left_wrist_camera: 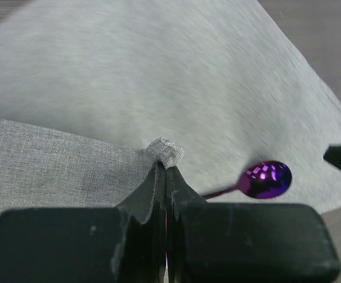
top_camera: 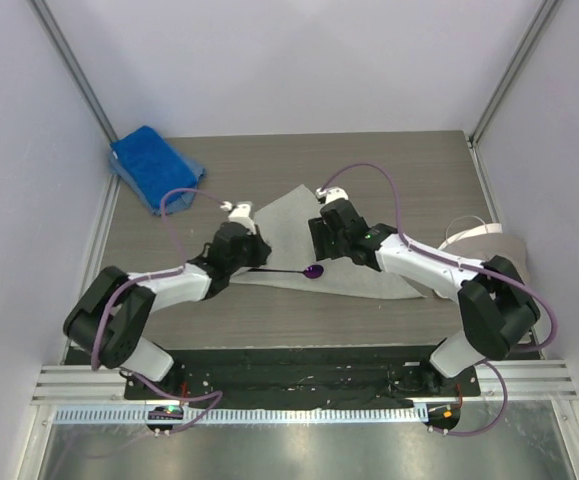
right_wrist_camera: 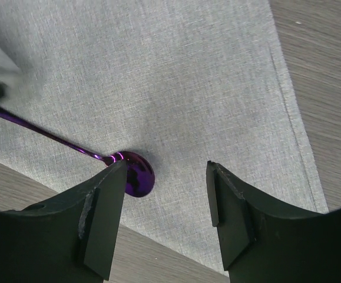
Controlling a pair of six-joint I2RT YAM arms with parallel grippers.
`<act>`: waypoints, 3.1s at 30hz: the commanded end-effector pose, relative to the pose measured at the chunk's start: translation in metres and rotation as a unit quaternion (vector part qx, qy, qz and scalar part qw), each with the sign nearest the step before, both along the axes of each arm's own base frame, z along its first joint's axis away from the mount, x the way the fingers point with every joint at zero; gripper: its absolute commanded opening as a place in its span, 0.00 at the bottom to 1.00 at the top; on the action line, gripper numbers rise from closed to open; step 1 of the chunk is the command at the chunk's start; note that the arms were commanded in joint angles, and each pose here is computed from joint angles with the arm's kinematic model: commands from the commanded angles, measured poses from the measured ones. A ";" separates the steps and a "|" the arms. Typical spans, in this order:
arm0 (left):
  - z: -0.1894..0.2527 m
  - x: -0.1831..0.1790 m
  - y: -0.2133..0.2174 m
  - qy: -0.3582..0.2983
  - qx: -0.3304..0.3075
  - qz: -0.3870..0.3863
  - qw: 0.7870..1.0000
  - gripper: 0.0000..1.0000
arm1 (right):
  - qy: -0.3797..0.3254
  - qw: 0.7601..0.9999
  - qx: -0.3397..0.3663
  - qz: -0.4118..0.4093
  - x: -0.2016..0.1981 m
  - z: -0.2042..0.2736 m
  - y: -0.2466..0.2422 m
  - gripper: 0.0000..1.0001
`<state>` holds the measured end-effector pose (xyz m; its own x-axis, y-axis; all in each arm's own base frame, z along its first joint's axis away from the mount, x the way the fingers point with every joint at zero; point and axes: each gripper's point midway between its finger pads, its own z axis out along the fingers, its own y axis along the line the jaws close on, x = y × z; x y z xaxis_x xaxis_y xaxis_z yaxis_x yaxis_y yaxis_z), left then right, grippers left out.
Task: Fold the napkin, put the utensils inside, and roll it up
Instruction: Fold the napkin
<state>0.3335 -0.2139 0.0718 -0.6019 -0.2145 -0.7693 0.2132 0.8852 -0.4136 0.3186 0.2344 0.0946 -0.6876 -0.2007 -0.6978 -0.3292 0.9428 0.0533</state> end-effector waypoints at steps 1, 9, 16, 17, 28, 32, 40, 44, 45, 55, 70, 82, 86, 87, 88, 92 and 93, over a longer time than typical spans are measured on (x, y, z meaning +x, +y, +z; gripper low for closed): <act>0.016 -0.001 -0.056 -0.064 0.028 -0.084 0.994 0.00 | -0.044 0.998 0.038 -0.039 0.008 0.031 -0.007 0.64; -0.002 -0.026 -0.108 -0.055 0.034 -0.163 0.984 0.00 | -0.051 0.997 0.039 -0.050 0.005 0.035 -0.015 0.64; -0.010 -0.041 -0.120 -0.046 0.031 -0.187 0.981 0.00 | -0.042 0.997 0.037 -0.049 0.004 0.029 -0.015 0.64; -0.011 -0.044 -0.124 -0.046 0.032 -0.192 0.980 0.00 | -0.041 0.997 0.037 -0.050 0.005 0.028 -0.015 0.64; -0.016 -0.063 -0.131 -0.038 0.023 -0.220 0.975 0.00 | -0.029 0.998 0.033 -0.047 0.006 0.021 -0.012 0.64; -0.016 -0.068 -0.135 -0.036 0.021 -0.226 0.973 0.00 | -0.024 0.998 0.034 -0.044 0.007 0.019 -0.009 0.64; -0.023 -0.074 -0.136 -0.028 0.027 -0.229 0.973 0.00 | -0.019 0.998 0.031 -0.044 0.006 0.016 -0.009 0.64; -0.023 -0.072 -0.137 -0.027 0.030 -0.226 0.973 0.00 | -0.019 0.998 0.031 -0.045 0.006 0.016 -0.009 0.64; -0.023 -0.072 -0.138 -0.026 0.031 -0.228 0.973 0.00 | -0.018 0.998 0.030 -0.045 0.005 0.016 -0.010 0.64; 0.019 -0.077 -0.135 -0.043 0.015 -0.230 0.972 0.71 | -0.019 0.997 0.042 -0.062 -0.001 0.034 -0.021 0.69; 0.163 -0.054 0.049 -0.016 0.122 -0.023 0.992 1.00 | 0.105 0.935 0.150 -0.305 -0.066 0.003 -0.153 0.63; 0.164 -0.032 0.127 -0.027 0.184 0.056 0.981 1.00 | 0.202 0.862 0.193 -0.423 -0.113 -0.034 -0.193 0.51; 0.157 -0.034 0.128 -0.020 0.180 0.055 0.982 1.00 | 0.202 0.851 0.172 -0.452 -0.122 -0.039 -0.206 0.51; 0.159 -0.034 0.129 -0.023 0.178 0.056 0.982 1.00 | 0.202 0.849 0.170 -0.458 -0.123 -0.040 -0.208 0.51; 0.158 -0.035 0.128 -0.022 0.178 0.055 0.982 1.00 | 0.200 0.847 0.171 -0.462 -0.123 -0.040 -0.209 0.51; 0.158 -0.035 0.129 -0.023 0.179 0.056 0.982 1.00 | 0.196 0.843 0.160 -0.476 -0.121 -0.041 -0.217 0.48; 0.158 -0.035 0.130 -0.024 0.179 0.056 0.982 1.00 | 0.196 0.843 0.160 -0.476 -0.120 -0.040 -0.217 0.48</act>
